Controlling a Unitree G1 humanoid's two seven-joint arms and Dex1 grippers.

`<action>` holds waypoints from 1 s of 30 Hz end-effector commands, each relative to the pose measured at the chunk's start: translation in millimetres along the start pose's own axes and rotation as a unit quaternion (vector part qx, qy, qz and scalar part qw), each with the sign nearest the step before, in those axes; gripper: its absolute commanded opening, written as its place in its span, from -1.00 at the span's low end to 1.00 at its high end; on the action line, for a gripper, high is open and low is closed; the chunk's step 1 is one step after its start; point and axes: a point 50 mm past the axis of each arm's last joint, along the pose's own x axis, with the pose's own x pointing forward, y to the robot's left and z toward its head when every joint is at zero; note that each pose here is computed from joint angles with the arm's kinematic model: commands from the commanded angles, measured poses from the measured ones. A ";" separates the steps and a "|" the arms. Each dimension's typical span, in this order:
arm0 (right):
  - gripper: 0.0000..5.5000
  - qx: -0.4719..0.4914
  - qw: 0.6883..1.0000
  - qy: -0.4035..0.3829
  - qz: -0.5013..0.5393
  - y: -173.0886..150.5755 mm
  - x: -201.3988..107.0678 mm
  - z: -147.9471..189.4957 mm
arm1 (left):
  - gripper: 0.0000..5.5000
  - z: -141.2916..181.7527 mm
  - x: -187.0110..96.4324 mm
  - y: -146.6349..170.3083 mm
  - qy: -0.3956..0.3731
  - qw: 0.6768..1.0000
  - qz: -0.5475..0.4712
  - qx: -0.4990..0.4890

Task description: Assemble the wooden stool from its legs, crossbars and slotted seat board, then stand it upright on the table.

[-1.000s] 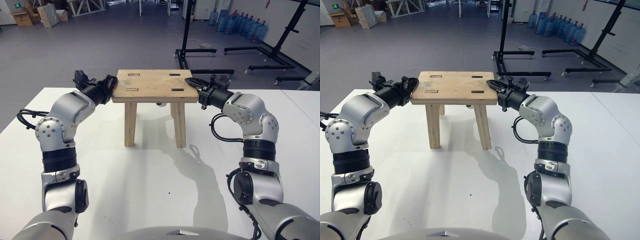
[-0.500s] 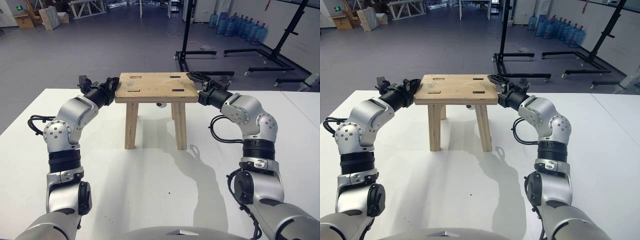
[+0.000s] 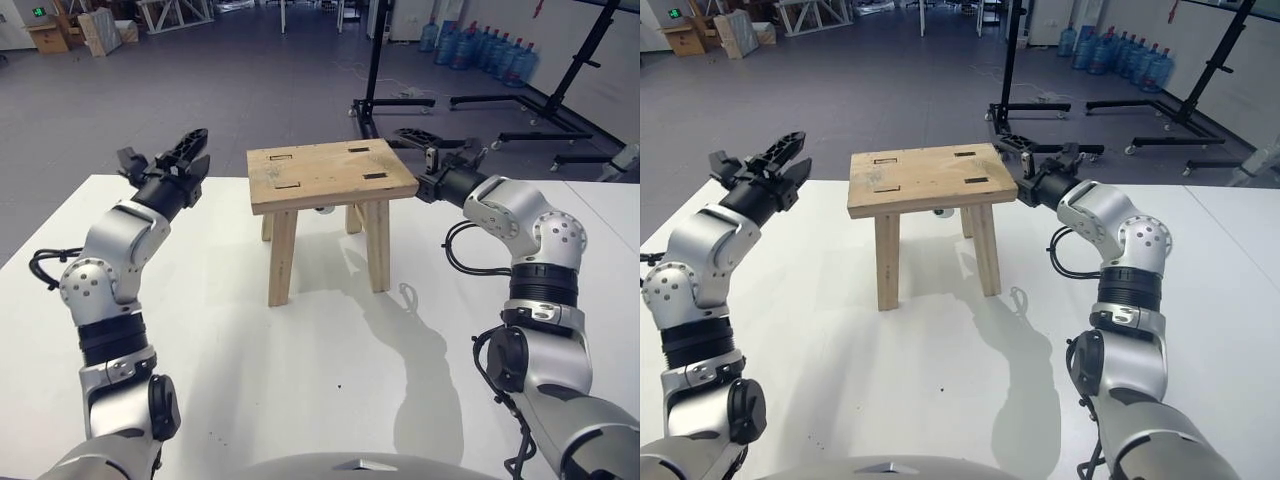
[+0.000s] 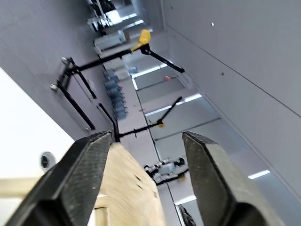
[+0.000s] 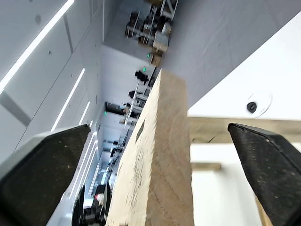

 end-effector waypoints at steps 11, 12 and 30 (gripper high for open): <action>0.96 -0.023 0.993 -0.038 -0.110 -61.6 -22.2 -20.0 | 0.78 -30.7 -26.7 42.7 0.025 0.977 0.110 0.184; 0.96 -0.048 0.990 -0.047 -0.126 -67.5 -29.7 -19.9 | 0.82 -35.0 -31.3 45.6 0.033 0.966 0.121 0.224; 0.96 -0.528 0.793 -0.228 -0.203 -86.6 -53.8 -61.9 | 0.95 -76.9 -62.3 69.5 -0.015 0.827 0.161 0.538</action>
